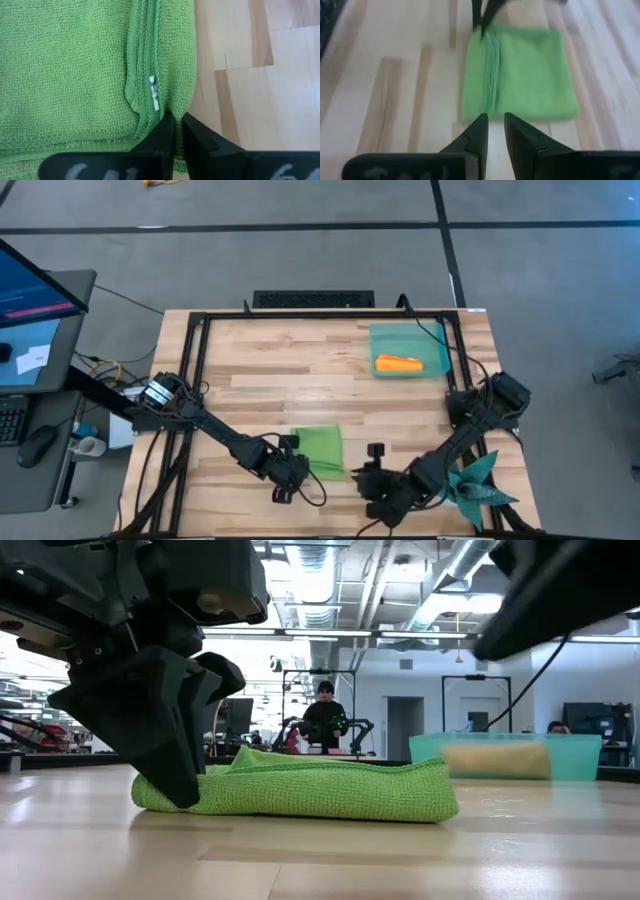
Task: Roll microfiber towels into tight, uniform cylinder then place into a basket
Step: Roll the green towel
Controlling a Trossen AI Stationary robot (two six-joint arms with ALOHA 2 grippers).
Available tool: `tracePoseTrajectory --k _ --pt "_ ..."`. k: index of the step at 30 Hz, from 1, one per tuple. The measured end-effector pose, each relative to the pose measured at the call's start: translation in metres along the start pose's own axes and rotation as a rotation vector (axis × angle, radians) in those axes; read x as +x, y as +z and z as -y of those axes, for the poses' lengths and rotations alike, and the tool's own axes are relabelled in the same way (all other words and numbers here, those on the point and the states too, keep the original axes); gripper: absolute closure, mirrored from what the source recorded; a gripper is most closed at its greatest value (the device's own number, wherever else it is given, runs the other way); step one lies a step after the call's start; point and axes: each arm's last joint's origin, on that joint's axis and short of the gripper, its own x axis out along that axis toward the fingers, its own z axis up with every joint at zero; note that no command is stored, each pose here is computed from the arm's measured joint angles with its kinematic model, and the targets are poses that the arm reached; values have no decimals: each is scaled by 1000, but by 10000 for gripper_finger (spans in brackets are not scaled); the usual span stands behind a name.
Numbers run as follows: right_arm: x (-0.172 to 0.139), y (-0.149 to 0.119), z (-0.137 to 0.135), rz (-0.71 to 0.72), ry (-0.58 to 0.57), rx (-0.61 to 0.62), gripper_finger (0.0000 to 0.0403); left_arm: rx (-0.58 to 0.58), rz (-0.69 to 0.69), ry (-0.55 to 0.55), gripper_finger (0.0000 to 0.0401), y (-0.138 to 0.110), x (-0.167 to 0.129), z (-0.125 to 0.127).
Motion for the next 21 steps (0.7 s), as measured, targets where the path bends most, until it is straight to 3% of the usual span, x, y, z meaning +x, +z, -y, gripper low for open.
tracePoseTrajectory --k 5,14,21 --pt "14 6 -8 66 42 -49 316 -12 18 -14 388 2 0 1" --pt "45 9 2 -27 221 -48 314 -18 34 -38 387 4 0 2" --pt "54 13 14 -68 295 -15 272 -21 38 -39 387 5 -1 2"
